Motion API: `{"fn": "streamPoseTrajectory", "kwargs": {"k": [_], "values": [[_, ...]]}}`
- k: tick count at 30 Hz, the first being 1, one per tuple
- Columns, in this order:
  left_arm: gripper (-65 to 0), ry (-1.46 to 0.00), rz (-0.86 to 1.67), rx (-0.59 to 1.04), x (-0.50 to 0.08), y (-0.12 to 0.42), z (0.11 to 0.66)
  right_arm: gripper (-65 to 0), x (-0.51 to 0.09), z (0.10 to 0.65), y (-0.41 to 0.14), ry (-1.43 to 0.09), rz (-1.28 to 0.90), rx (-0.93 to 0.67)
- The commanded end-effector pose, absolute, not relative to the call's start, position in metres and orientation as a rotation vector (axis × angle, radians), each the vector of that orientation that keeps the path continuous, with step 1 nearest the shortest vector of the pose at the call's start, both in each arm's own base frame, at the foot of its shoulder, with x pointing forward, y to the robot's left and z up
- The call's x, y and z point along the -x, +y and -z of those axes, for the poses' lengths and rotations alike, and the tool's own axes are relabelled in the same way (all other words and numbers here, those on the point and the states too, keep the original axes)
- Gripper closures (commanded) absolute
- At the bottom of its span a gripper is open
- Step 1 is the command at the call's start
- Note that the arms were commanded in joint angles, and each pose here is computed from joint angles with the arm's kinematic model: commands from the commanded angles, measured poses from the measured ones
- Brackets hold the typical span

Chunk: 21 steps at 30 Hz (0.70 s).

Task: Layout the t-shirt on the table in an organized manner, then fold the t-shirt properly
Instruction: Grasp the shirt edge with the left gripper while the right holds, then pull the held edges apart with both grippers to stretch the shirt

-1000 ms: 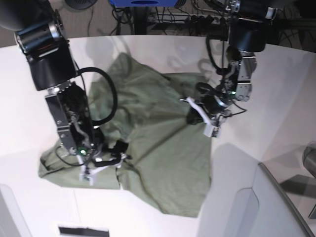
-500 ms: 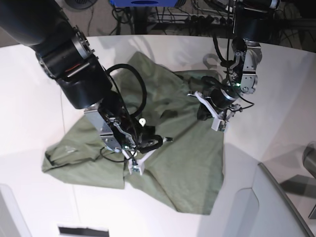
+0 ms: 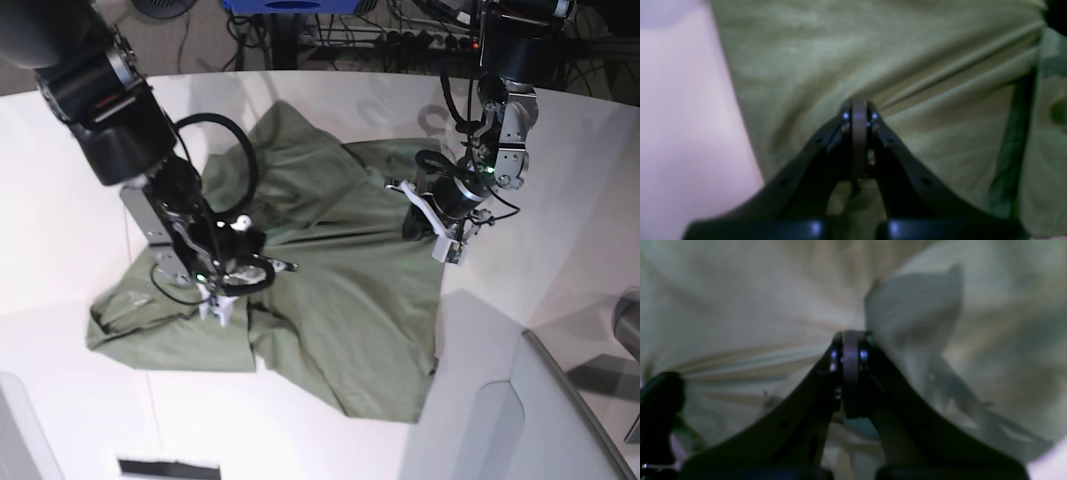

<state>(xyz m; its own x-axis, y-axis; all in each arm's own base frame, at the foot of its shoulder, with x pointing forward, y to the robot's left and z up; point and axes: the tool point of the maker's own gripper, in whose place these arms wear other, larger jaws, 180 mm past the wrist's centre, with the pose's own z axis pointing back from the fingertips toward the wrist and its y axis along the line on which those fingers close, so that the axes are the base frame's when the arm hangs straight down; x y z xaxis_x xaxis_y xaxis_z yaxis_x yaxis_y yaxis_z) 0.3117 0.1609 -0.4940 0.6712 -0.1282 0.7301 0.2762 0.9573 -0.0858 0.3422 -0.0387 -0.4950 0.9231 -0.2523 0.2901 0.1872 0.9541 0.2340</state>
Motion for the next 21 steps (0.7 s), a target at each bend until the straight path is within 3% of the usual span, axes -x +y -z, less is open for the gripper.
{"fn": "streamPoseTrajectory", "kwargs": {"k": [1,9,21], "values": [[0.0,-0.677,0.258,0.108,-0.291,0.183,0.514,0.0,-0.338,0.496,-0.067,-0.312,0.269,-0.124],[0.0,-0.671,0.257,0.094,-0.289,0.192,0.514,0.0,-0.331,0.474,-0.108,-0.295,0.405,-0.165],[0.0,-0.646,0.269,0.046,-0.275,0.221,0.515,0.0,-0.285,0.496,-0.250,-0.233,0.660,0.023]]}}
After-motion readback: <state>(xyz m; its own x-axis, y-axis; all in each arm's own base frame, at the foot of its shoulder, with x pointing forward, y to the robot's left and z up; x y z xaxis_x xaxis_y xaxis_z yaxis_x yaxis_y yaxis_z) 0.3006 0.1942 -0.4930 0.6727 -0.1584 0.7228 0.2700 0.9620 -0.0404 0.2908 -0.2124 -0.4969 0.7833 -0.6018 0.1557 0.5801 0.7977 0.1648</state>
